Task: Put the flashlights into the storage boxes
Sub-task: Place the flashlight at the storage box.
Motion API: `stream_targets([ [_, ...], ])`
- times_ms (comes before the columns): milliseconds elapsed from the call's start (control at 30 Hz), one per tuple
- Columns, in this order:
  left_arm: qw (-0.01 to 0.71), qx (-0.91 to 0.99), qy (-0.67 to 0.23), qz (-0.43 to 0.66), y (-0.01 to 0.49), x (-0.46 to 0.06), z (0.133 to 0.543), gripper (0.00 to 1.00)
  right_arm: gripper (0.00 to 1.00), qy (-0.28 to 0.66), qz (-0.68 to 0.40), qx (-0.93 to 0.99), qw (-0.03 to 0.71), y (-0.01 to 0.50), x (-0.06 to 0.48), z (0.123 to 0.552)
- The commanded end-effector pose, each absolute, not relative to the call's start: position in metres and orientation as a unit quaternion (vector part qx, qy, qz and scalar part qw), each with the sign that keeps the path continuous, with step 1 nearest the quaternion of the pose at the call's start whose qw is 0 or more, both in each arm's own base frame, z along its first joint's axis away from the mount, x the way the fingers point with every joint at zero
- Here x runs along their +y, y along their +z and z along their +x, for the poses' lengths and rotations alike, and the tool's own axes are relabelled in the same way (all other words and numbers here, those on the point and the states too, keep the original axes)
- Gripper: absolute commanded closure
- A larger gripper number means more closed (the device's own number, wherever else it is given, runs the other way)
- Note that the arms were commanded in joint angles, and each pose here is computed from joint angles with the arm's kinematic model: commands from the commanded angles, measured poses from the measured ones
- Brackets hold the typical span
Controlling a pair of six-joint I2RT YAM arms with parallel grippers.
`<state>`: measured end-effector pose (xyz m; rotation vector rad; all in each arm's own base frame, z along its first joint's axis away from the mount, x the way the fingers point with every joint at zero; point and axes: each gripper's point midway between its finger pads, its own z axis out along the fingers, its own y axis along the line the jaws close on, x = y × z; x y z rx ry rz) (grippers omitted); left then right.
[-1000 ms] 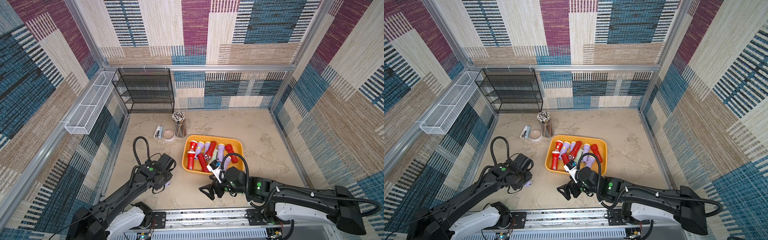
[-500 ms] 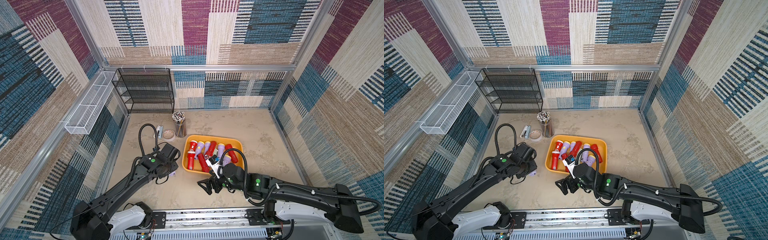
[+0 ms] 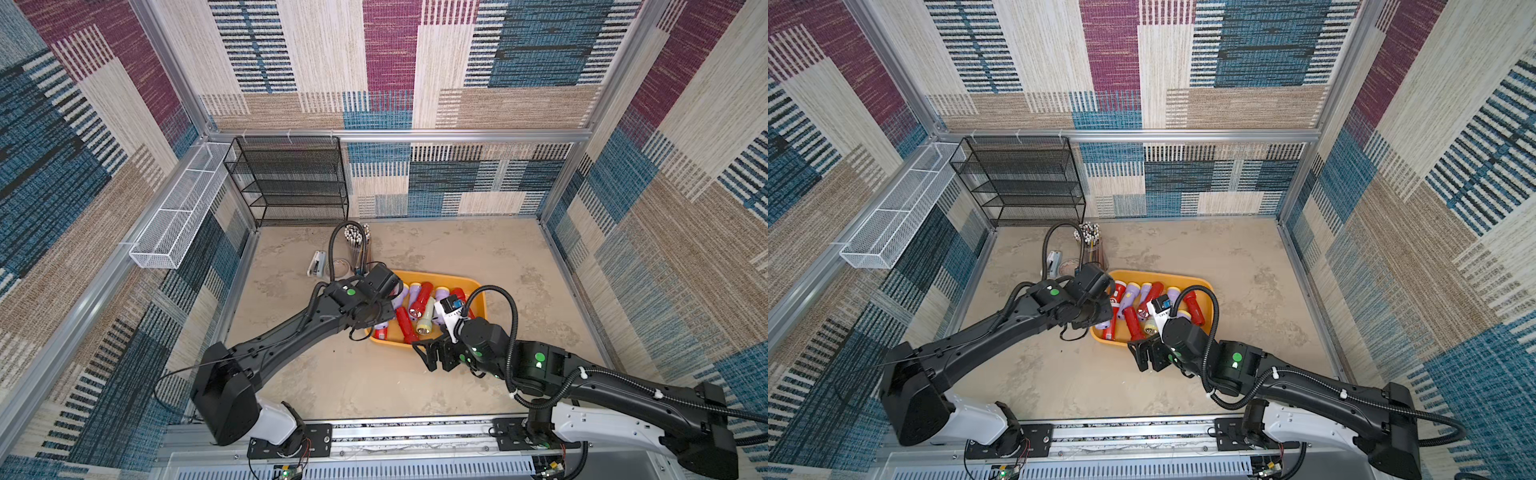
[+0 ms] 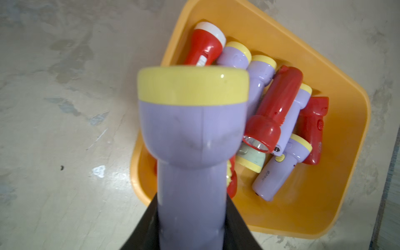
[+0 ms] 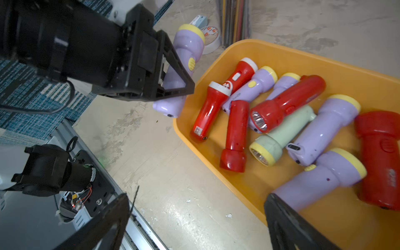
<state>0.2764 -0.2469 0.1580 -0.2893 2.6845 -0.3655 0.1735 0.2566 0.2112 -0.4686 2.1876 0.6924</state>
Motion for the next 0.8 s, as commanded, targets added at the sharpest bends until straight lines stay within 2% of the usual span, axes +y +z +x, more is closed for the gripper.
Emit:
stream_targets([
  [0,0.213,0.965,-0.142,-0.048,0.16,-0.282,0.289,0.76,0.0,0.258,-0.153,0.868,0.395,0.216,0.236,0.176],
  [200,0.191,0.972,-0.139,0.0,0.143,-0.324,0.304,0.76,0.0,0.271,-0.126,0.866,0.401,0.229,0.215,0.17],
  [533,0.164,0.971,-0.161,0.063,0.122,-0.398,0.294,0.76,0.0,0.281,-0.108,0.864,0.403,0.241,0.207,0.167],
  [767,0.149,0.974,-0.15,0.082,0.098,-0.414,0.295,0.73,0.0,0.278,-0.102,0.869,0.397,0.24,0.207,0.167],
])
